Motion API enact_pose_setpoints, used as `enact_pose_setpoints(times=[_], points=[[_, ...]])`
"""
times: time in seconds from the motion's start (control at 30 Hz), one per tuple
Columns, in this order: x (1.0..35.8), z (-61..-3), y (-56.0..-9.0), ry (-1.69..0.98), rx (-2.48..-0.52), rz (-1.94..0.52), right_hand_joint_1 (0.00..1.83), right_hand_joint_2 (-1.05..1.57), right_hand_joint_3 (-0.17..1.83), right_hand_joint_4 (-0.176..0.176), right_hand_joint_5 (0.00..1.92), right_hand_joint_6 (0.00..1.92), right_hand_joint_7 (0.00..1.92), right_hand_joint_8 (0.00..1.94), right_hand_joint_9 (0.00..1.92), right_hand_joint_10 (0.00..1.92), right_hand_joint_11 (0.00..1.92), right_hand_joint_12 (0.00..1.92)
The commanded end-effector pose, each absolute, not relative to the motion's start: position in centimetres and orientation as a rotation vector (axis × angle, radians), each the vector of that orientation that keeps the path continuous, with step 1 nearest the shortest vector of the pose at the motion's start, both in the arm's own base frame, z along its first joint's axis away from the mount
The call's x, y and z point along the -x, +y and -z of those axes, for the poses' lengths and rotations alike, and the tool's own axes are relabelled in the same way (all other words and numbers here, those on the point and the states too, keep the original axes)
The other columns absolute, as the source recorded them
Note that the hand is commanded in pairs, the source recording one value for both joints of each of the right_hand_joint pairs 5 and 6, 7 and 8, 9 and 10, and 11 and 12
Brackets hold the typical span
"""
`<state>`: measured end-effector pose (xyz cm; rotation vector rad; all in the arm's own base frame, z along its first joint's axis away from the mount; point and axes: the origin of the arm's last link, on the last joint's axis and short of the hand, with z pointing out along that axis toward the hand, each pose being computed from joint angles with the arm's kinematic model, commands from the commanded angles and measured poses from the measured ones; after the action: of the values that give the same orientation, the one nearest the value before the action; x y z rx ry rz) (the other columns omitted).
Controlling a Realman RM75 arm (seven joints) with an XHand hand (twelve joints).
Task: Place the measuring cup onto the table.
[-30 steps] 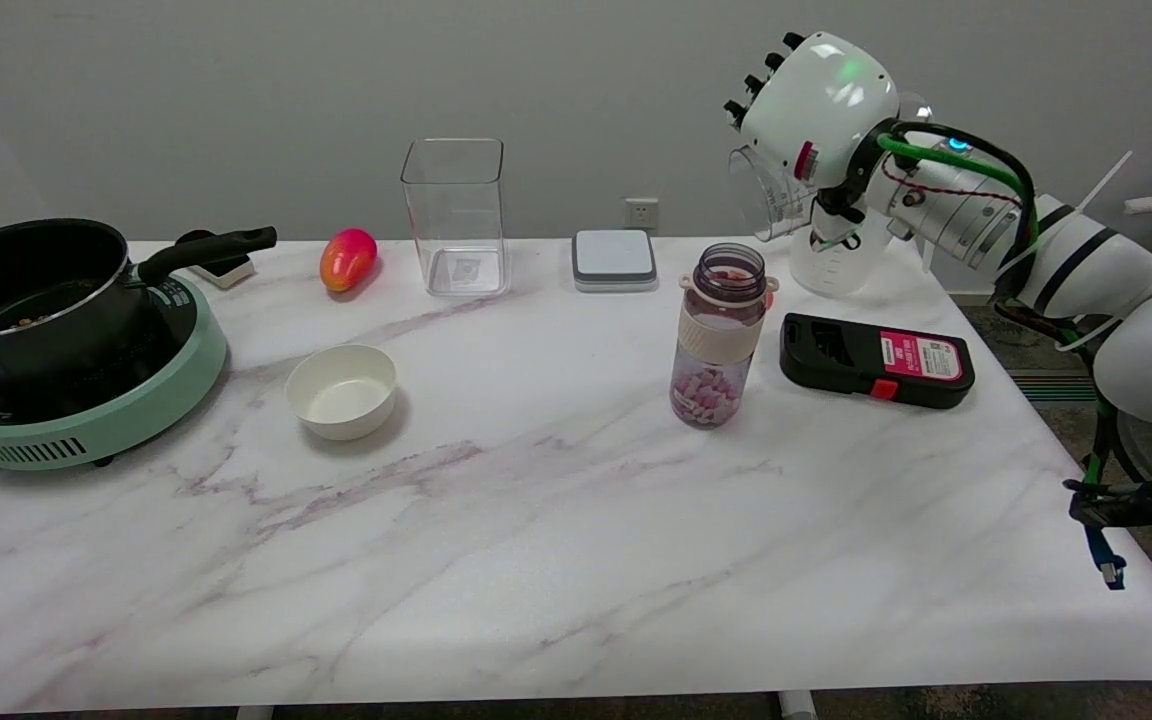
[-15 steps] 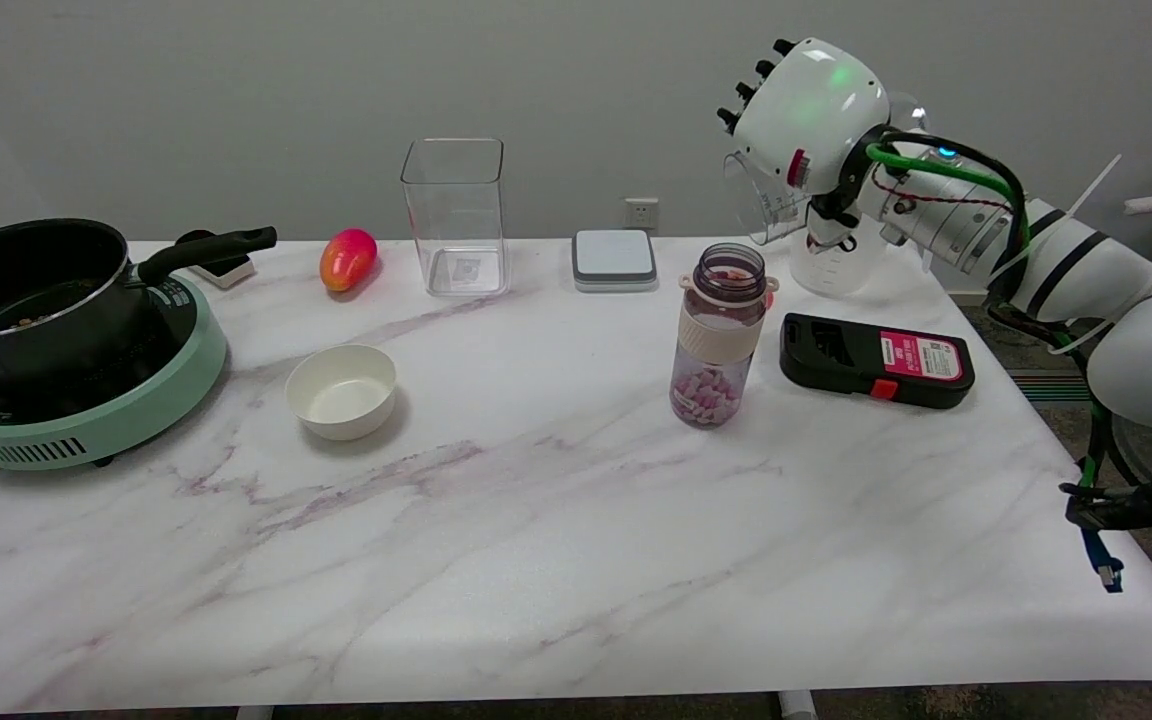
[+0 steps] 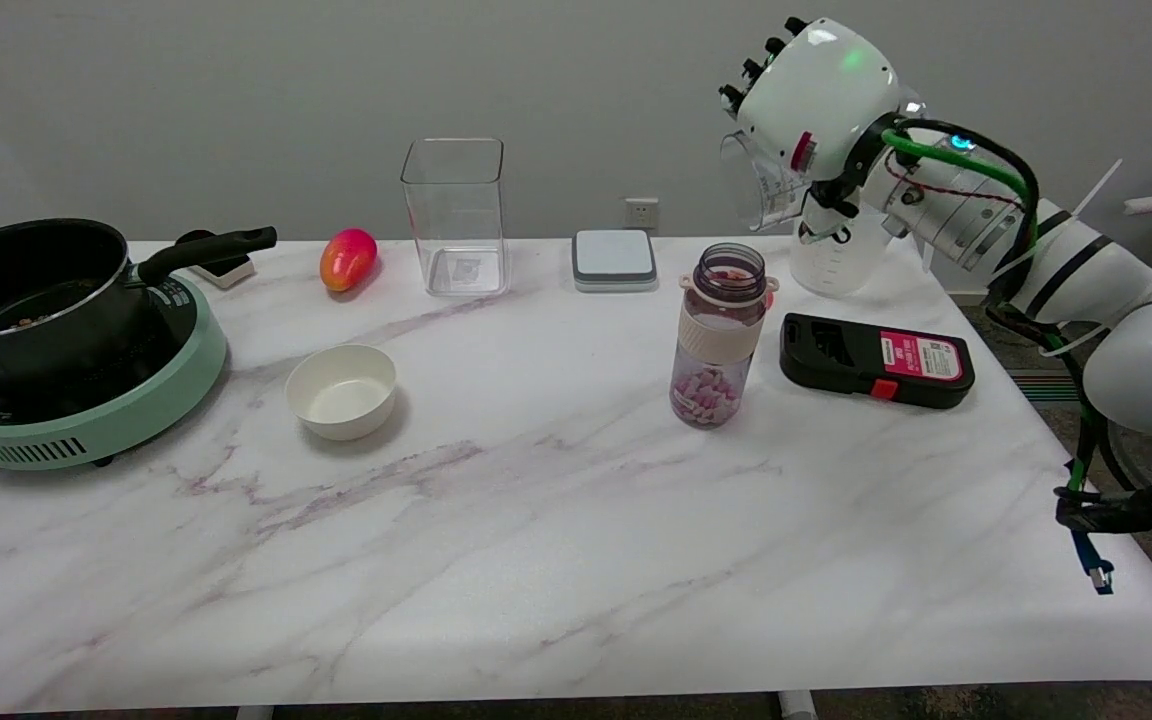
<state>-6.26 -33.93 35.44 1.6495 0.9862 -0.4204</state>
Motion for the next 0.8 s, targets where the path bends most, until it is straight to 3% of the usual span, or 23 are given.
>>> enact_pose_setpoints(times=[0.03,0.23,0.53,0.63,0.8], points=[[2.9,-38.5,-31.8,0.749,-1.572,-0.148,1.39,1.35,0.29,0.0,1.92,1.92,1.86,1.86,1.62,1.62,1.38,1.38],[1.8,-41.8,-29.1,0.648,-1.482,-0.418,1.39,1.36,0.29,0.0,1.92,1.92,1.86,1.86,1.63,1.63,1.38,1.38],[0.3,-41.9,-28.0,0.578,-1.508,-0.729,1.37,1.4,0.27,0.0,1.92,1.92,1.85,1.85,1.64,1.64,1.4,1.4],[1.9,-42.4,-27.2,0.514,-1.463,-0.829,1.37,1.4,0.26,0.0,1.92,1.92,1.85,1.85,1.64,1.64,1.4,1.4],[7.6,-41.0,-24.3,0.457,-1.332,-0.962,1.37,1.41,0.26,0.0,1.92,1.92,1.85,1.85,1.64,1.64,1.4,1.4]])
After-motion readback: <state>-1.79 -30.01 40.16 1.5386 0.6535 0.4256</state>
